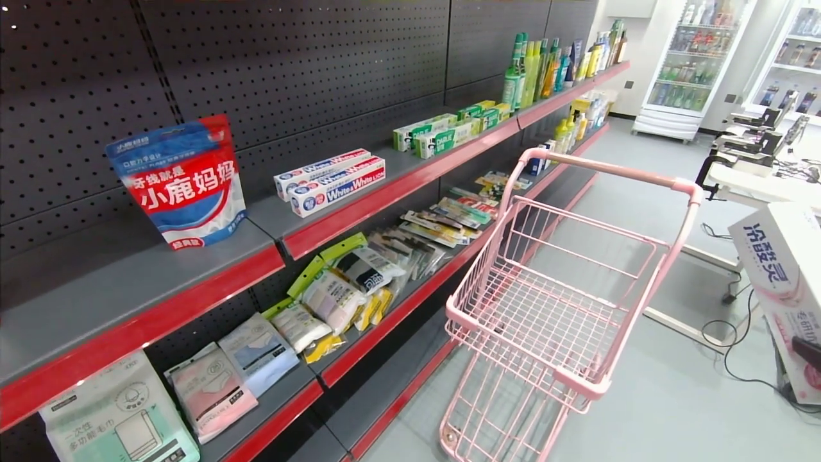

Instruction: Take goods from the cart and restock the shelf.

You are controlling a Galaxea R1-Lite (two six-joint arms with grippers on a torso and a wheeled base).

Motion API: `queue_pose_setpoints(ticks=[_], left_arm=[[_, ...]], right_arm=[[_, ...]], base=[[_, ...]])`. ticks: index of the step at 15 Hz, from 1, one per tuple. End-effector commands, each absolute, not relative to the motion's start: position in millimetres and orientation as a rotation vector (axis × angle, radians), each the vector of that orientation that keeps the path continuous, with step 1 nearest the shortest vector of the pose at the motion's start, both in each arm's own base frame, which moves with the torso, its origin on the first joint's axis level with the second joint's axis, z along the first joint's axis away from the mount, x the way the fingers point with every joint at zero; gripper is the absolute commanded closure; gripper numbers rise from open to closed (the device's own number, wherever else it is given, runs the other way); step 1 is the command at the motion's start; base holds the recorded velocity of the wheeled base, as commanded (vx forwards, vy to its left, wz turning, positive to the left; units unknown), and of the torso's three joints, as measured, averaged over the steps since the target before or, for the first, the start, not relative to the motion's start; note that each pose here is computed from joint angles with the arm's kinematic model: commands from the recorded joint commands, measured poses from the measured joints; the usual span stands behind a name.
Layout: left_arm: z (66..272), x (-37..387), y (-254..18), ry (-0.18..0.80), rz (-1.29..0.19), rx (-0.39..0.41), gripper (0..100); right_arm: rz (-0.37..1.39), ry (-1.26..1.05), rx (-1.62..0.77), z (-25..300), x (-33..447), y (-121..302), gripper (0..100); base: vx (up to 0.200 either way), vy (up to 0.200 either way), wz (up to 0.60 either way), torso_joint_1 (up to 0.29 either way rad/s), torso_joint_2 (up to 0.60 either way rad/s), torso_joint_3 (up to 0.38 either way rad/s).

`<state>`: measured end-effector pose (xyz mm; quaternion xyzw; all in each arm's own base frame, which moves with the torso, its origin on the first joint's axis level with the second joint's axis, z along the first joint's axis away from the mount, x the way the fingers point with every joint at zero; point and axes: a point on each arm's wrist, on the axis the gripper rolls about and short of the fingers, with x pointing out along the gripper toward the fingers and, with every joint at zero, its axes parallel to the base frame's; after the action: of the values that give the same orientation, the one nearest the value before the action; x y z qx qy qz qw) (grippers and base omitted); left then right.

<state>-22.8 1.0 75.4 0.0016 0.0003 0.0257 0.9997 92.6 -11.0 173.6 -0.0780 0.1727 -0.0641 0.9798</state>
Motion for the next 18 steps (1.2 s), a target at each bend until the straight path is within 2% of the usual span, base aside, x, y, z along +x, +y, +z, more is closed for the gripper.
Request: queue_pose_setpoints(ticks=[1,5,18], left_arm=[[75.5,-22.7,1.0,0.002,0.051,0.003,0],[75.5,-22.7,1.0,0.002,0.051,0.003,0],[75.5,-22.7,1.0,0.002,0.051,0.003,0]], right_arm=[[-0.131,0.341,-0.169,174.2,91.3,-11.1,100],[-0.136,0.334,-0.19,175.0,89.6,-11.4,100],[-0.137,0.378,-0.214,167.9,92.6,-13.4,100]], base=[[0.0,0.0,0.0,0.271,-0.6,-0.33],[0.0,0.0,0.0,0.244,-0.52,-0.285],[0.0,0.0,0.0,0.172,-0.36,-0.194]])
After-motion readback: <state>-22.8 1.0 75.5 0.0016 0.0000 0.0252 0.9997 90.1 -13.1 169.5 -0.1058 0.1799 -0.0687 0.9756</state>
